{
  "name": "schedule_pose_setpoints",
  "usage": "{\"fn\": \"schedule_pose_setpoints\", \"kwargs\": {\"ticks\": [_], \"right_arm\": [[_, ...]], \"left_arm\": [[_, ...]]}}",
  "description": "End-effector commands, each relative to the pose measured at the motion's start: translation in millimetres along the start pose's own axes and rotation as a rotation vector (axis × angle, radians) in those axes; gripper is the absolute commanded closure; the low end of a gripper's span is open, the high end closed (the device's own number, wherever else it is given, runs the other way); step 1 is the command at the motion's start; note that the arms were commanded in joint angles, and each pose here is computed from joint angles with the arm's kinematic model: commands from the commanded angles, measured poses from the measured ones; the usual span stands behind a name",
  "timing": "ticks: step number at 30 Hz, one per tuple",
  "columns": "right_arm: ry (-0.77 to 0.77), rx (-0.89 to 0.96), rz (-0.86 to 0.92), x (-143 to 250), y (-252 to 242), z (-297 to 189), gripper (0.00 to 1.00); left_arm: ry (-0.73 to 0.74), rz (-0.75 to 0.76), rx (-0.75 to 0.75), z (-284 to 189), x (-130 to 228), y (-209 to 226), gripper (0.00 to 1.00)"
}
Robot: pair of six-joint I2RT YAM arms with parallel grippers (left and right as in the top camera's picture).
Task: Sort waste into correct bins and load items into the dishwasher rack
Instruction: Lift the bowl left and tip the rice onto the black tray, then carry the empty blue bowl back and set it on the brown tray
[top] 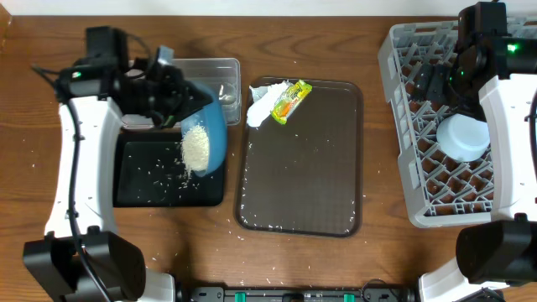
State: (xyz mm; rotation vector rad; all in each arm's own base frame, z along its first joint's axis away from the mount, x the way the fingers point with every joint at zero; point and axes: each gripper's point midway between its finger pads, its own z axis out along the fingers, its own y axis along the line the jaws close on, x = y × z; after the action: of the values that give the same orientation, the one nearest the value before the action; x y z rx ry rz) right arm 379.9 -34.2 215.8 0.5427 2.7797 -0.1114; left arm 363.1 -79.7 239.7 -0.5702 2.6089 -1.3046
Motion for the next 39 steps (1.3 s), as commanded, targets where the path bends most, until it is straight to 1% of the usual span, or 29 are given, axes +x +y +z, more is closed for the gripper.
{"fn": "schedule_pose_setpoints", "kwargs": {"ticks": [1, 8, 11, 13, 16, 18, 19, 21, 24, 26, 29, 32, 34, 36, 38, 39], "right_arm": [[-0.034, -0.007, 0.023, -3.5, -2.6, -12.0, 0.01], [-0.034, -0.007, 0.023, -3.5, -2.6, -12.0, 0.01], [-0.034, -0.007, 0.022, -3.4, -2.7, -12.0, 0.01], [-0.034, -0.007, 0.023, -3.5, -2.6, -12.0, 0.01], [-0.034, -0.007, 0.022, -3.3, -2.5, -12.0, 0.01], [-0.034, -0.007, 0.022, -3.4, -2.7, -12.0, 0.01], [-0.034, -0.007, 0.023, -3.5, -2.6, -12.0, 0.01], [-0.034, -0.007, 0.023, -3.5, -2.6, -12.0, 0.01], [-0.034, -0.007, 0.023, -3.5, -2.6, -12.0, 0.01], [-0.034, -0.007, 0.023, -3.5, -2.6, -12.0, 0.01], [-0.034, -0.007, 0.023, -3.5, -2.6, -12.0, 0.01], [-0.034, -0.007, 0.023, -3.5, -2.6, -12.0, 0.01], [-0.034, -0.008, 0.022, -3.4, -2.4, -12.0, 0.01], [-0.034, -0.007, 0.023, -3.5, -2.6, -12.0, 0.01], [-0.034, -0.007, 0.023, -3.5, -2.6, -12.0, 0.01], [-0.034, -0.007, 0.023, -3.5, -2.6, -12.0, 0.01]], "left_arm": [[0.018, 0.023, 0.15, -15.9, 4.9, -7.1, 0.94], [0.014, -0.049, 0.342, -36.3, 3.0, 12.4, 0.94], [0.007, -0.068, 0.482, -50.3, 4.0, 11.4, 0.94], [-0.01, -0.066, 0.546, -58.9, 2.9, 12.1, 0.94], [-0.065, -0.084, 0.537, -67.0, -6.0, 30.2, 0.94], [-0.08, -0.144, 0.577, -76.0, -6.6, 36.9, 0.94], [-0.09, -0.148, 0.603, -80.2, -6.9, 37.7, 0.94], [-0.124, -0.147, 0.603, -86.7, -10.5, 45.0, 0.94], [-0.122, -0.233, 0.611, -91.8, -5.5, 50.7, 0.94], [-0.152, -0.171, 0.606, -94.0, -7.8, 52.6, 0.94], [-0.148, -0.189, 0.608, -94.6, -5.8, 52.6, 0.94], [-0.169, -0.127, 0.599, -94.6, -8.2, 53.4, 0.94], [-0.157, -0.159, 0.605, -94.5, -5.3, 52.5, 0.94], [-0.174, -0.11, 0.586, -93.4, -8.4, 55.2, 0.94], [-0.143, -0.189, 0.584, -92.0, -1.0, 54.8, 0.94], [-0.133, -0.195, 0.593, -92.1, 6.0, 50.2, 0.94]]}}
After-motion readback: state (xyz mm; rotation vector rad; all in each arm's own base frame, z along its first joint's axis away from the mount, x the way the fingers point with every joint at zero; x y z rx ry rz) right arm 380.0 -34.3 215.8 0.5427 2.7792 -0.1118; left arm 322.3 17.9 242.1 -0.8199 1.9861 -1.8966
